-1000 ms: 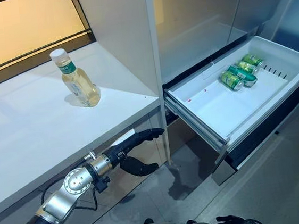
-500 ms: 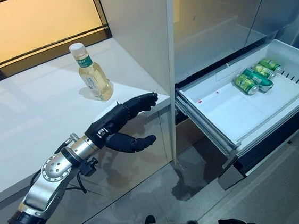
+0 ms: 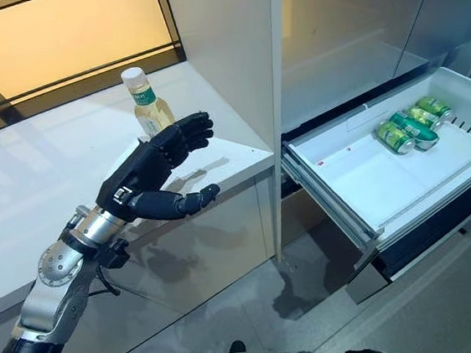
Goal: Put drinks into fridge and close the fridge
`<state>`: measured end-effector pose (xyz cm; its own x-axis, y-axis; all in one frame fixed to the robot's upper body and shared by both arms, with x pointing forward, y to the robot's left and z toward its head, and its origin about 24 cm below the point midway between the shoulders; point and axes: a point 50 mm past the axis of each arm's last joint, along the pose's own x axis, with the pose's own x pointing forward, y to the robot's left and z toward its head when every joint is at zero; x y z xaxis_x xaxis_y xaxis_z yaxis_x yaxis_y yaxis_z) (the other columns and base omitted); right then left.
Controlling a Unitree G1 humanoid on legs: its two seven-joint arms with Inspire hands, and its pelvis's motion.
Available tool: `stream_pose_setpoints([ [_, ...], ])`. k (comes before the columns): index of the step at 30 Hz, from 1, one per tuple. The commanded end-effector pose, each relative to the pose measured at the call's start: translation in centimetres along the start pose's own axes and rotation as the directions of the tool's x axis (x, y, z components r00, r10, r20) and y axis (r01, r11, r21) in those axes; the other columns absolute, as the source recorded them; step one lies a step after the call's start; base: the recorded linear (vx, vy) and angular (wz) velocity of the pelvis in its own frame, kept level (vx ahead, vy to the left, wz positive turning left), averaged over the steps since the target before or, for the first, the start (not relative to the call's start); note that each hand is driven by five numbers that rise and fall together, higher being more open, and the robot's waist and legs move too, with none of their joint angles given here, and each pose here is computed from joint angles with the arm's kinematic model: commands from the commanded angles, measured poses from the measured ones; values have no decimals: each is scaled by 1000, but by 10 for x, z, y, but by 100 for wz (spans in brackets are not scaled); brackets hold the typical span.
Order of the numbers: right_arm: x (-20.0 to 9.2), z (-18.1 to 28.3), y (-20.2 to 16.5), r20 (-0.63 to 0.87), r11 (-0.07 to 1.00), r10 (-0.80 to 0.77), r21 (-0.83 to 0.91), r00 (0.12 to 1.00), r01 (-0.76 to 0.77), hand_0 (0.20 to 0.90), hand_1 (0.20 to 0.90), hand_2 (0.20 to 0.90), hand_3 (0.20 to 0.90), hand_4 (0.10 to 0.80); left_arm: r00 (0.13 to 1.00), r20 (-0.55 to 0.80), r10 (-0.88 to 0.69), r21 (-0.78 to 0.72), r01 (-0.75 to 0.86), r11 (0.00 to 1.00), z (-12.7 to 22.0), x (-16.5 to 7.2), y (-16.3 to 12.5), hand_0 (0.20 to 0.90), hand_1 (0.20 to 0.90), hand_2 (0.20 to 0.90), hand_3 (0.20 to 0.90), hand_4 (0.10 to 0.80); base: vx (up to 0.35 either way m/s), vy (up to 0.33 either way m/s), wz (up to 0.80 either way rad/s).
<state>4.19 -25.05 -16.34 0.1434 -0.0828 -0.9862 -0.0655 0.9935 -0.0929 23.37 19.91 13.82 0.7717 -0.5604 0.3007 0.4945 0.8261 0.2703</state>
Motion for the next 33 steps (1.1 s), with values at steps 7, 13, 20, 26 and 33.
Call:
stream_pose_setpoints([
  [7, 3, 12, 17, 46, 996, 83, 9, 996, -83, 900, 900, 900, 900, 800, 965, 202, 166, 189, -205, 960, 44, -12, 34, 900, 900, 900, 900, 800, 0, 0, 0],
  [13, 2, 10, 15, 43, 997, 78, 12, 996, -79, 900, 900, 900, 900, 800, 956, 169, 241, 237, -277, 931, 42, -24, 45, 900, 900, 900, 900, 800, 0, 0, 0],
  [20, 2, 10, 13, 41, 997, 77, 14, 996, -78, 900, 900, 900, 900, 800, 934, 109, 340, 270, -357, 894, 33, -37, 55, 900, 900, 900, 900, 800, 0, 0, 0],
  [26, 2, 11, 12, 39, 997, 76, 20, 996, -77, 900, 900, 900, 900, 800, 874, 60, 482, 254, -480, 840, 21, -47, 65, 900, 900, 900, 900, 800, 7, 2, 3],
  [33, 2, 15, 16, 38, 997, 81, 18, 996, -81, 900, 900, 900, 900, 800, 782, 12, 623, 168, -615, 770, 6, -52, 70, 900, 900, 900, 900, 800, 1, 0, 0],
])
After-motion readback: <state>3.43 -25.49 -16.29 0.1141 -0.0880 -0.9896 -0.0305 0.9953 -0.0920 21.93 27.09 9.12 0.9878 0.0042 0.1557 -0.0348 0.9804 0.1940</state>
